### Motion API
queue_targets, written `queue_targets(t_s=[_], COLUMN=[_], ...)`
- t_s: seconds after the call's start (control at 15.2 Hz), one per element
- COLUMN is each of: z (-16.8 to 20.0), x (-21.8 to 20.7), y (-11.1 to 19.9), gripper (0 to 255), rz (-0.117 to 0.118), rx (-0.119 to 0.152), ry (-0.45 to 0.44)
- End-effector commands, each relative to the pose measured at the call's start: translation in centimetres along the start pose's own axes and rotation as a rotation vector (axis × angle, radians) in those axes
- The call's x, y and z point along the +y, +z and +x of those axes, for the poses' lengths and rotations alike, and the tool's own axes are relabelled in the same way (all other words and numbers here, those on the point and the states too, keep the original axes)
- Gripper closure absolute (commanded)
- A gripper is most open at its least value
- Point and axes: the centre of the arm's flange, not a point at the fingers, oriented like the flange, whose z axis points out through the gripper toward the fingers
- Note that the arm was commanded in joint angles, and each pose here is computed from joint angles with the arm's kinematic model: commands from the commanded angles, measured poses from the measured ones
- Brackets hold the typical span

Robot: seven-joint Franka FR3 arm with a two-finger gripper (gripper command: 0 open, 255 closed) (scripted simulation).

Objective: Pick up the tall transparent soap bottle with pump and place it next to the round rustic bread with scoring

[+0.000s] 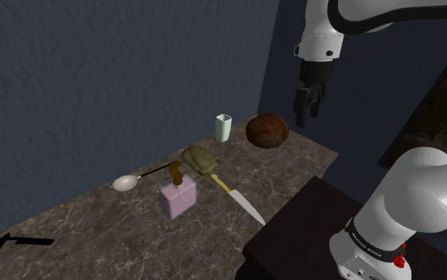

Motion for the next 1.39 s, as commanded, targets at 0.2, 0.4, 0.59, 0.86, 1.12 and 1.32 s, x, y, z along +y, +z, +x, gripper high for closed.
queue_targets(t_s=[0.2,0.4,0.59,0.86,1.12,1.32], z=[2.7,5.4,8.1,11.8,15.5,18.3], x=[-2.6,-5.2,-7.7,-11.1,-14.4,-16.9], y=[1.4,2.7,4.1,5.9,7.8,9.1], gripper=[0,0,0,0,0,0], rz=[-0.001,-0.003,-0.004,-0.006,-0.008,-0.009], rx=[-0.001,-0.001,-0.002,-0.002,-0.003,-0.004], ry=[0.009,0.018,0.028,0.04,0.052,0.061])
